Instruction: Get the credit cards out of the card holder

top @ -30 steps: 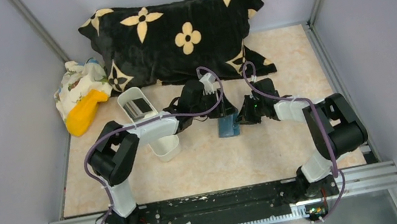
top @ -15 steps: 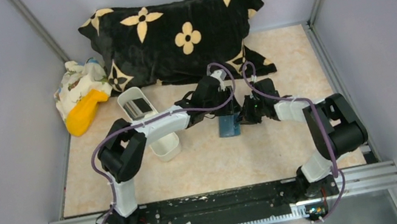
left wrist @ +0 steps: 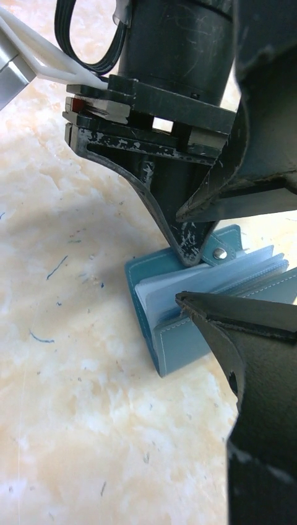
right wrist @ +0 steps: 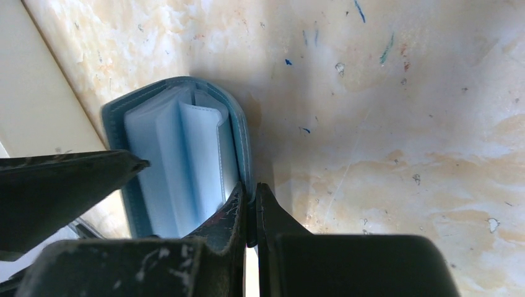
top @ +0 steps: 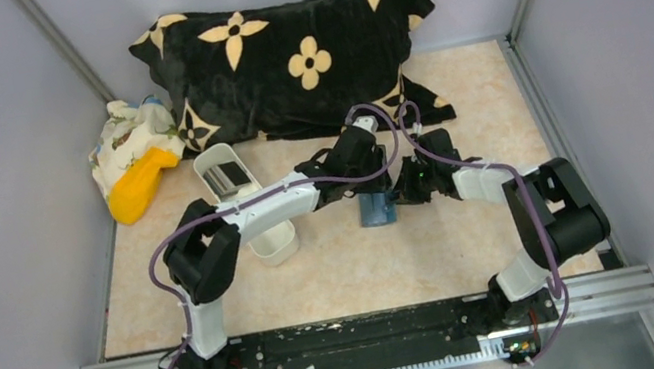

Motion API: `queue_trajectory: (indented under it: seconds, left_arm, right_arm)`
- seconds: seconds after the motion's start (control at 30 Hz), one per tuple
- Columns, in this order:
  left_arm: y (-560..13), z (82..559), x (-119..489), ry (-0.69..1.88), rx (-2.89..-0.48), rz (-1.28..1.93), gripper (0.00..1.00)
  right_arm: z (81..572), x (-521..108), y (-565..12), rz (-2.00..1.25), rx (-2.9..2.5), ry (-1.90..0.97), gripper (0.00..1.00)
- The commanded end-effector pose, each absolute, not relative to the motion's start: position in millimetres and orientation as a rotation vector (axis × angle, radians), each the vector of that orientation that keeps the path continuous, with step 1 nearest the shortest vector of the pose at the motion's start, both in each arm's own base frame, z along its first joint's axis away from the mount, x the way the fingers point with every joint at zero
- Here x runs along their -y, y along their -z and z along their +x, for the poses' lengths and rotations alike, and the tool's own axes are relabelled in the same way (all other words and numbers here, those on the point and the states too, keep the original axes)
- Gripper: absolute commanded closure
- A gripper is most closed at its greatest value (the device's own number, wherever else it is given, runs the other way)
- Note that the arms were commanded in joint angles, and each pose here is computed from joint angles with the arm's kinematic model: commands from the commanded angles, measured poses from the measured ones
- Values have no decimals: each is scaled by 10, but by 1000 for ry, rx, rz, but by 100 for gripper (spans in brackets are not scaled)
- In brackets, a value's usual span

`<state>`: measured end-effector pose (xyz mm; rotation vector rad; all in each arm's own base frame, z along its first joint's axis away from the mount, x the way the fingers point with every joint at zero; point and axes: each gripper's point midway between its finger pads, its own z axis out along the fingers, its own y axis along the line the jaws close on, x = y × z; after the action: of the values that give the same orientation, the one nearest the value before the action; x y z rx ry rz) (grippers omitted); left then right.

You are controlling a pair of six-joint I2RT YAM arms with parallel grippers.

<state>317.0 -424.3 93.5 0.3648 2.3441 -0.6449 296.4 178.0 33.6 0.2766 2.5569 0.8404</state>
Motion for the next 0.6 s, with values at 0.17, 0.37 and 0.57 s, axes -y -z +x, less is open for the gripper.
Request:
queue_trajectory:
  seconds: [0.17, 0.37, 0.57]
  left_arm:
    - [-921, 3111, 3820, 467, -2398, 353, 47]
    - [-722, 2989, 3684, 453, -2450, 338, 47]
    - [-541, 2956, 3698, 497, -2479, 340, 47]
  right_arm:
    - [3058, -1718, -473, 256, -2508, -784, 100]
    - [3048, -1678, -479, 267, -2509, -756, 100]
    - [3049, -1646, -471, 273, -2510, -732, 100]
